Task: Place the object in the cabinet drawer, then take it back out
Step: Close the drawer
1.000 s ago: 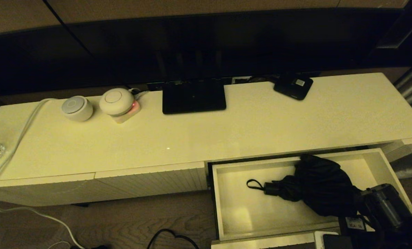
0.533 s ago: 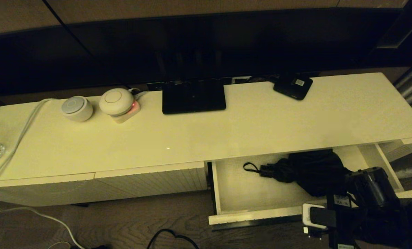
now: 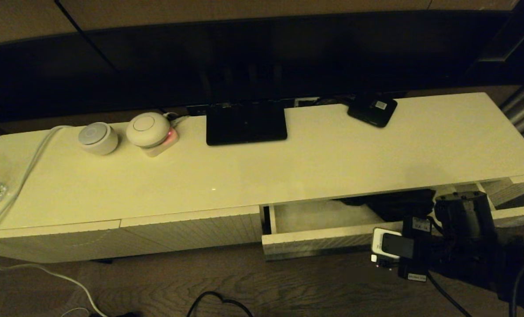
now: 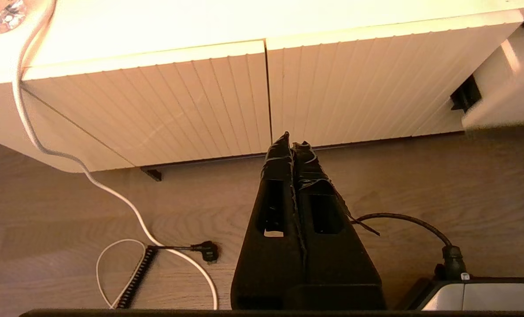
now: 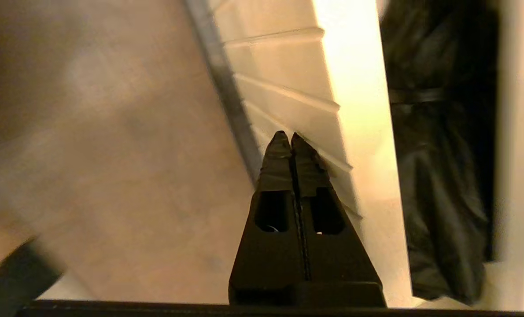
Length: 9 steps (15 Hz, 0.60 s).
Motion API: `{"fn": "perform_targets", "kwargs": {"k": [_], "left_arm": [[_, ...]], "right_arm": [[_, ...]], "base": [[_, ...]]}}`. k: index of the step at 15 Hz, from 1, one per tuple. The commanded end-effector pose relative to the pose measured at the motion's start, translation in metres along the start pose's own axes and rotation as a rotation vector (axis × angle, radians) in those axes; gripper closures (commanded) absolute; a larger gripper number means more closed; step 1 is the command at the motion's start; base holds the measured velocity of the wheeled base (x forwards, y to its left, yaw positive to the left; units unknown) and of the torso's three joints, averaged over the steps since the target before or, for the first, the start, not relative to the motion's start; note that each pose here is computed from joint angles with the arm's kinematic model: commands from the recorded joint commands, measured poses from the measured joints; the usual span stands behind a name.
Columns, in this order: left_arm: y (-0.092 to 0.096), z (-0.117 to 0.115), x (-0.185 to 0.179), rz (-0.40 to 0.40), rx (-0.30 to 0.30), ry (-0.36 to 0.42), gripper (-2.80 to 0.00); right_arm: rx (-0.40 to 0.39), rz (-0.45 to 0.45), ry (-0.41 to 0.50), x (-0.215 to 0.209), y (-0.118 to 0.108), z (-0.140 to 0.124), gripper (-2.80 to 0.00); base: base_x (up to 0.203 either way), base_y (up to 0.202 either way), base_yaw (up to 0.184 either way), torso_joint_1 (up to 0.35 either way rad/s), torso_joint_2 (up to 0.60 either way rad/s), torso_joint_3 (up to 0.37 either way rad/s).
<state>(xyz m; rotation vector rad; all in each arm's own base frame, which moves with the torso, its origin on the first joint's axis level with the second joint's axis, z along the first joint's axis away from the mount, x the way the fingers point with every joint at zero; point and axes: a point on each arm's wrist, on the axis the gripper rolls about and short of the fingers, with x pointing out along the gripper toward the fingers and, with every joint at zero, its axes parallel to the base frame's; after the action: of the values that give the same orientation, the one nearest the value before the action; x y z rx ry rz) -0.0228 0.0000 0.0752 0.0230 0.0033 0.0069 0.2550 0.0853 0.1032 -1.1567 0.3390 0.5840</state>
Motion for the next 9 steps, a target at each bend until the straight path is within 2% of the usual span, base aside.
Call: {"fn": "perform_targets", "kwargs": {"k": [1,9], "left_arm": [[0.0,-0.001,0.0,0.001,0.0,0.003,0.0],[0.0,-0.001,0.0,0.001,0.0,0.003,0.0]], "right_arm": [[-0.009,-0.028,-0.016,0.016,0.001,0.0,0.0],[-0.062,-0.114,-0.034,0.029,-0.016,0.008,0.0]], "base": [[0.0,0.0,0.0,0.0,0.0,0.0],[0.0,0.0,0.0,0.0,0.0,0.0]]}}
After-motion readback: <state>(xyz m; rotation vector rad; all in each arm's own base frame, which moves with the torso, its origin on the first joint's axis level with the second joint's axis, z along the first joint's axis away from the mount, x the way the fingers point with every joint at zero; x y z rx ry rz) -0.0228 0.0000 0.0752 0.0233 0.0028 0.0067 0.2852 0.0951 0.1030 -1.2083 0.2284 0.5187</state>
